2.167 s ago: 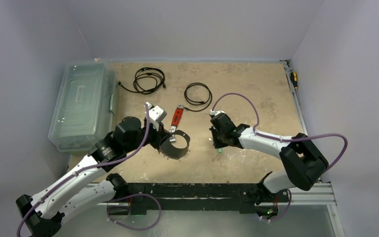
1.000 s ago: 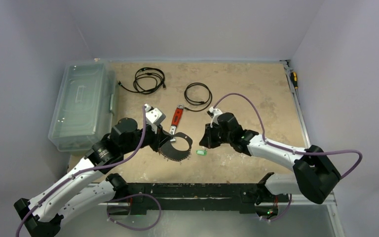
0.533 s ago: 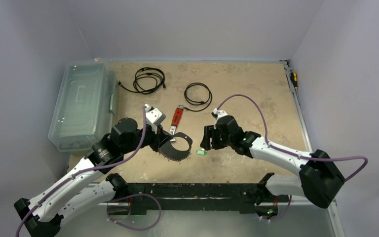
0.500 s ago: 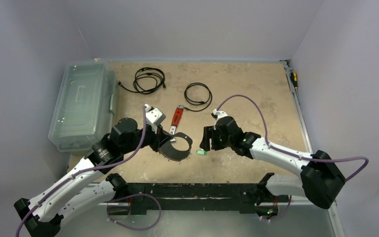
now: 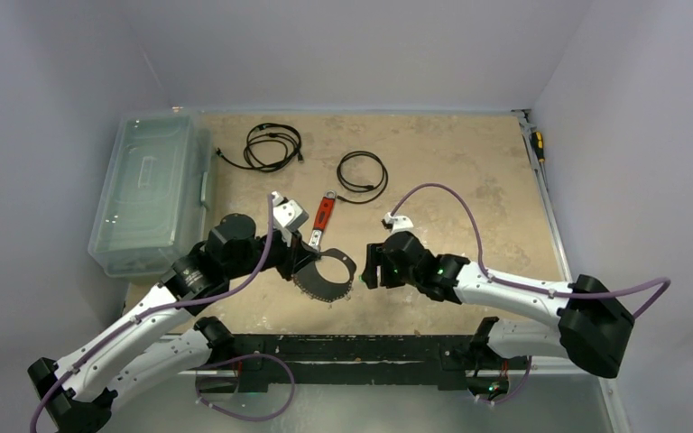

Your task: Put the keys on the keyring

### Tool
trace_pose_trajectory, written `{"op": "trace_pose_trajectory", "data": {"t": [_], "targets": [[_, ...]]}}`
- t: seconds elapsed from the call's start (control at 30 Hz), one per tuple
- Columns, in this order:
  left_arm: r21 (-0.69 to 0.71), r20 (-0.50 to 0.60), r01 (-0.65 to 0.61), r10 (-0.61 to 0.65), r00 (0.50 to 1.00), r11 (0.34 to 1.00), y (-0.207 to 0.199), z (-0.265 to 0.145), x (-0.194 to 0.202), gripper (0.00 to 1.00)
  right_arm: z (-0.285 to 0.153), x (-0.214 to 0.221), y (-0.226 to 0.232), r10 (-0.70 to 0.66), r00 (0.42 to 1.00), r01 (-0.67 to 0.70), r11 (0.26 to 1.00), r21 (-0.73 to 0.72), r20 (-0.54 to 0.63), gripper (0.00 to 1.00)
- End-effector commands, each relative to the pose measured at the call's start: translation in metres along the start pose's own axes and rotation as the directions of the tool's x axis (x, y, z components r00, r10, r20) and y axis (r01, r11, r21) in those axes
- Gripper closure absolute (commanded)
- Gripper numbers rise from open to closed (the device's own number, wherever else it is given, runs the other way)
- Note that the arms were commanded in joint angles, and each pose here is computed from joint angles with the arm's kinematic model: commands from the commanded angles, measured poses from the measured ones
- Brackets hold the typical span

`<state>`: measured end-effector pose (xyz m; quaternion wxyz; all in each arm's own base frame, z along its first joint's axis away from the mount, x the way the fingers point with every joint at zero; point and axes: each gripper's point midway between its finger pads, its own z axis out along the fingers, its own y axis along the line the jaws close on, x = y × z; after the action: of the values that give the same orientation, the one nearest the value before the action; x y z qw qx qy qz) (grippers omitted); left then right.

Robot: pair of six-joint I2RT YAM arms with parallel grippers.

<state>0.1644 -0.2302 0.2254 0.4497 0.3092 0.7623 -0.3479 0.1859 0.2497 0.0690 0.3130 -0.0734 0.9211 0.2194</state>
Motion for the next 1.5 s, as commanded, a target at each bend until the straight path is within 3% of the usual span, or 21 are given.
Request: {"op": "trace_pose_trajectory", "data": {"t": [0.0,0.13,0.47,0.6,0.93,1.47], "targets": [[0.054,0.073,-0.043,0.039,0.997,0.998,-0.012,-0.005,-0.024,1.0,0.002,-0.007,0.004,0.032,0.998,-0.034,0.999,0.032,0.053,0.35],[0.095,0.078,-0.058,0.05,0.996,0.994,-0.02,-0.008,-0.025,1.0,0.006,-0.006,0.006,0.028,0.998,-0.031,0.998,0.05,0.054,0.43],[0.277,0.117,-0.11,0.08,0.99,0.955,-0.053,-0.019,-0.026,1.0,0.007,-0.008,0.007,0.016,0.998,-0.022,0.996,0.086,0.067,0.48],[0.294,0.115,-0.113,0.082,0.99,0.949,-0.056,-0.02,-0.026,1.0,0.007,-0.007,0.006,0.017,0.997,-0.023,0.996,0.089,0.069,0.53],[0.277,0.125,-0.114,0.082,0.989,0.954,-0.054,-0.021,-0.028,1.0,0.009,-0.005,0.005,0.009,0.997,-0.016,0.995,0.099,0.072,0.54],[0.271,0.121,-0.112,0.081,0.989,0.956,-0.052,-0.02,-0.027,1.0,0.023,0.007,0.0,-0.002,0.999,-0.003,0.992,0.123,0.04,0.72]]}}
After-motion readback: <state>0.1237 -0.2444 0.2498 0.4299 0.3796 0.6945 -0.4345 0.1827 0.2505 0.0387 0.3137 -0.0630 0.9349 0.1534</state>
